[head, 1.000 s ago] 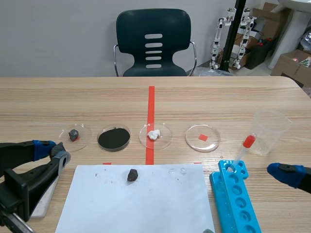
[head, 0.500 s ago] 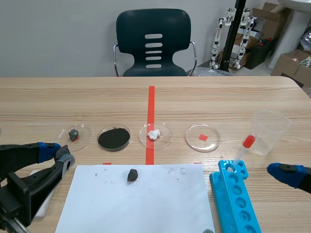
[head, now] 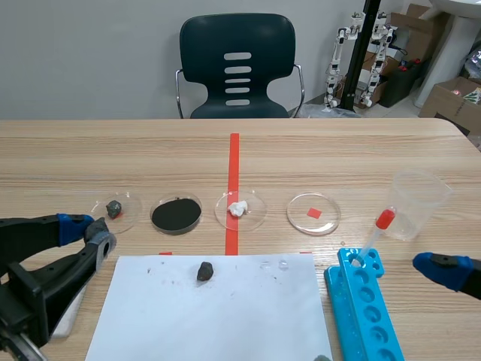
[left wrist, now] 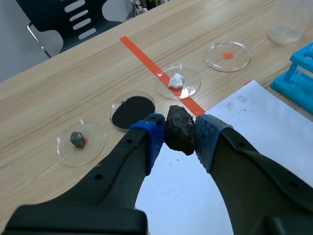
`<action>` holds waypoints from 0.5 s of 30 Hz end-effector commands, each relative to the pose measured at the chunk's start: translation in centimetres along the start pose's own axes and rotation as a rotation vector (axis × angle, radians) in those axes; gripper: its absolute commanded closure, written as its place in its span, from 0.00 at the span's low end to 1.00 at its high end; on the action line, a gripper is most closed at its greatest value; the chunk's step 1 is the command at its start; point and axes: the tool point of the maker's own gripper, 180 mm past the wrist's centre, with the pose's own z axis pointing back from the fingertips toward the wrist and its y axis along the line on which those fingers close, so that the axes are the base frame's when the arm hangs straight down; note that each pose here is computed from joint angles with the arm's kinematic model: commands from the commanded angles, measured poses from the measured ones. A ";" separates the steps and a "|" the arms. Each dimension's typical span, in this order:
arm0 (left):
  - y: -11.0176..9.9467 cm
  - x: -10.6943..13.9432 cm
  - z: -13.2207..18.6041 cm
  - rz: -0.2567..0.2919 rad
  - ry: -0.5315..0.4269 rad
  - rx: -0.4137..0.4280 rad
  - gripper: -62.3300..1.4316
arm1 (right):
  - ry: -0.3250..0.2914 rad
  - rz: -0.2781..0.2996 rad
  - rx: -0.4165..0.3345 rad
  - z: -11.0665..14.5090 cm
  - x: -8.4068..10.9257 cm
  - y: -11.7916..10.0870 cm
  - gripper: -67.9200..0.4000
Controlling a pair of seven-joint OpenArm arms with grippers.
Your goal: Rub the mineral on the streak plate below the first streak
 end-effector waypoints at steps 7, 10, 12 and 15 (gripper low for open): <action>0.1 0.9 -0.1 0.000 -0.034 0.003 0.82 | -0.034 0.001 -0.005 -0.2 0.8 -0.3 0.00; 0.1 0.9 -0.1 0.000 -0.035 0.003 0.82 | -0.034 0.001 -0.005 -0.2 0.8 -0.3 0.00; 0.1 0.9 -0.1 -0.001 -0.035 0.003 0.82 | -0.034 0.001 -0.005 -0.2 0.8 -0.3 0.00; 0.1 0.9 -0.1 -0.001 -0.035 0.003 0.82 | -0.034 0.001 -0.005 -0.2 0.8 -0.3 0.00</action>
